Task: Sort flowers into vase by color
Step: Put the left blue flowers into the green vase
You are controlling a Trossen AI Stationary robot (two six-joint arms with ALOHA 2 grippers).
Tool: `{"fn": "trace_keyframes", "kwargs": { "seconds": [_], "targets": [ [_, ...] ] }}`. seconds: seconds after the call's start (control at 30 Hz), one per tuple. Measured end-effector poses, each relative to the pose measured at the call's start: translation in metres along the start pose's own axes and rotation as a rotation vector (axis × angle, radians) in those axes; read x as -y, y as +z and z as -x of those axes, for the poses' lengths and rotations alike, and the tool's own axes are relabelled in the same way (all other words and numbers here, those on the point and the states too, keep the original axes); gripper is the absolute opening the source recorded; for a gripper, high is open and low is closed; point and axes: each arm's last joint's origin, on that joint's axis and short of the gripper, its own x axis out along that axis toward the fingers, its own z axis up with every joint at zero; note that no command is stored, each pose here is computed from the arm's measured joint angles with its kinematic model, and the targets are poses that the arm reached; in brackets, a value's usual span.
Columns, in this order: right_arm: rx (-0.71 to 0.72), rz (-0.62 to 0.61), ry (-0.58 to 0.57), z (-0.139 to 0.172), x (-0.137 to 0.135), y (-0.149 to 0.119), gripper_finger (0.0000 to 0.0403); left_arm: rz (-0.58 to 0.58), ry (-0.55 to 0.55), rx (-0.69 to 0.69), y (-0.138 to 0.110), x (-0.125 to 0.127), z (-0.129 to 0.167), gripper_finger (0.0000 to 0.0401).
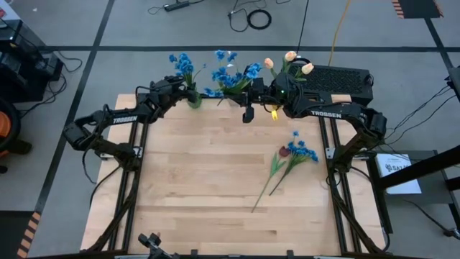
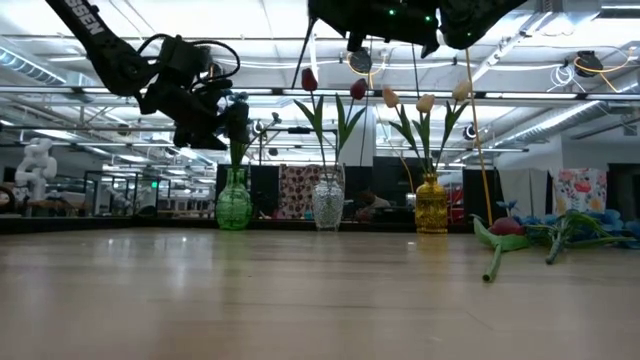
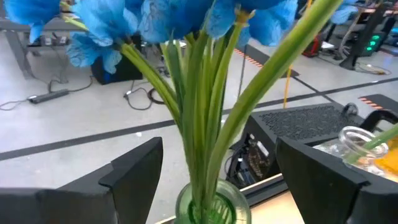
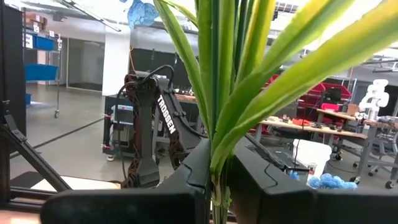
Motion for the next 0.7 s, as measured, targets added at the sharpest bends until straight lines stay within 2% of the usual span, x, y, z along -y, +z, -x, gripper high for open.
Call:
{"fn": "trace_keyframes", "kwargs": {
  "seconds": [0.7],
  "targets": [
    [0.003, -0.006, -0.001, 0.0, 0.0, 0.0003, 0.0034, 0.022, -0.031, 0.023, 0.0028, 0.0009, 0.0, 0.0329]
  ]
}}
